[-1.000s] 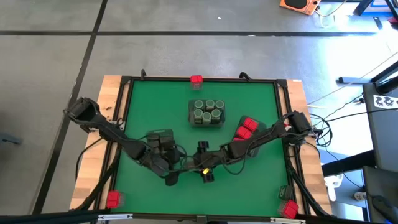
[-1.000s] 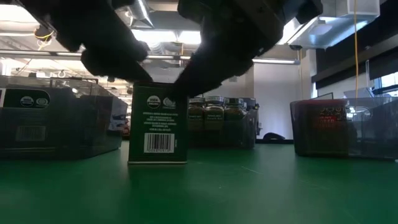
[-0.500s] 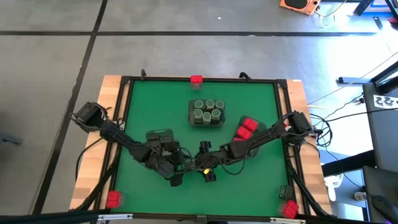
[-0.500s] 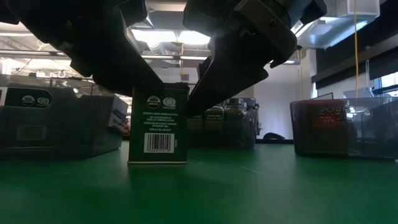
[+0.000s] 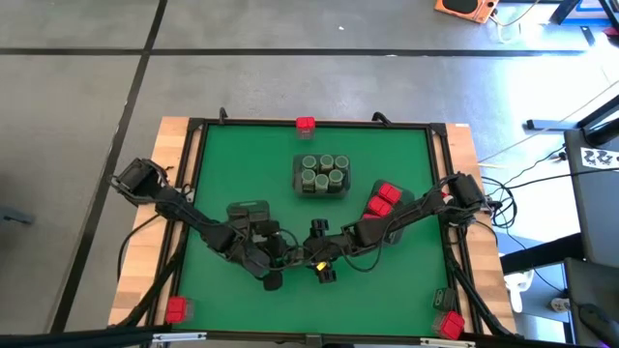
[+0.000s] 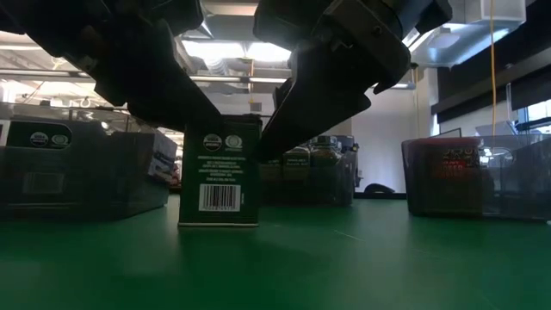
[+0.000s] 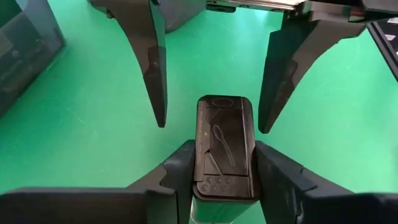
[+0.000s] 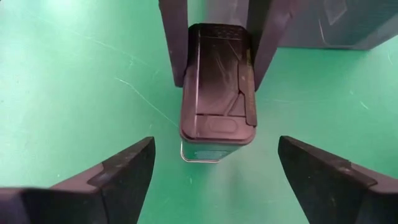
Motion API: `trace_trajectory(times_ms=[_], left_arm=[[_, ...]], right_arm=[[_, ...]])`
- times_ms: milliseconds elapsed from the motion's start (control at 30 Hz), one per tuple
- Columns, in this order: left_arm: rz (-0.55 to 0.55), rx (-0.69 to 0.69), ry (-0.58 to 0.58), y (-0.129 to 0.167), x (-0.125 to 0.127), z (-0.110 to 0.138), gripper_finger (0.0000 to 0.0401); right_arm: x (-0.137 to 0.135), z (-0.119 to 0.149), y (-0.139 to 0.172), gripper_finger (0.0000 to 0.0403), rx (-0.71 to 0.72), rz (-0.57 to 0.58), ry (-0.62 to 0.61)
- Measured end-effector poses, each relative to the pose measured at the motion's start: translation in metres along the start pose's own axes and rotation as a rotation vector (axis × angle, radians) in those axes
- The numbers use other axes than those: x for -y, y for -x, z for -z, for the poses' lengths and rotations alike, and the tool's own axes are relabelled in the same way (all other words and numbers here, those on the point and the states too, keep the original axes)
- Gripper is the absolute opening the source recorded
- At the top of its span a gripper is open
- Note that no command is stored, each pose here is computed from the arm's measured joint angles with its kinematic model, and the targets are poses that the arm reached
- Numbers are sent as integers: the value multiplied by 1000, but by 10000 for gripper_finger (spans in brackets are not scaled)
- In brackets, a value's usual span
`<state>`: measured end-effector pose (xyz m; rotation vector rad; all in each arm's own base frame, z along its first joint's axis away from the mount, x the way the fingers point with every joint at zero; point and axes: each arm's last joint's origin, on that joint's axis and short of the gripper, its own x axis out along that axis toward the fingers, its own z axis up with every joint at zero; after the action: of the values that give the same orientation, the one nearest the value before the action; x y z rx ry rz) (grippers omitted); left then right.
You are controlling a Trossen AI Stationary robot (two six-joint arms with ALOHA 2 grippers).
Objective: Sort spices by type
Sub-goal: Put the black seasoning can into the left black bin
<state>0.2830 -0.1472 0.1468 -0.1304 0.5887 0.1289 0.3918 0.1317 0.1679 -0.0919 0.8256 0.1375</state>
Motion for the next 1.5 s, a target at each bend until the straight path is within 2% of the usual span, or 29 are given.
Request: trace_trajectory(times_ms=[133, 233, 500, 767, 933, 1100, 1300, 1500], left_arm=[[23, 0, -12, 6, 2, -5, 142], [53, 46, -22, 18, 6, -18, 145], [51, 52, -23, 68, 5, -46, 137], [4, 78, -12, 115, -5, -53, 143], [-34, 47, -25, 134, -13, -49, 144], [-140, -1, -52, 141, -20, -36, 144], [-206, -21, -33, 131, -31, -16, 145], [-215, -5, -24, 120, -38, -2, 145]], right_arm=[[0, 0, 0, 337, -1, 0, -1], [0, 0, 0, 337, -2, 0, -15], [1, 6, 0, 337, -63, 8, -32], [1, 7, 0, 337, -73, 9, -31], [1, 6, 0, 337, -69, 9, -32], [1, 6, 0, 337, -66, 9, -32], [1, 4, 0, 337, -46, 6, -35], [0, 2, 0, 337, -24, 3, -38]])
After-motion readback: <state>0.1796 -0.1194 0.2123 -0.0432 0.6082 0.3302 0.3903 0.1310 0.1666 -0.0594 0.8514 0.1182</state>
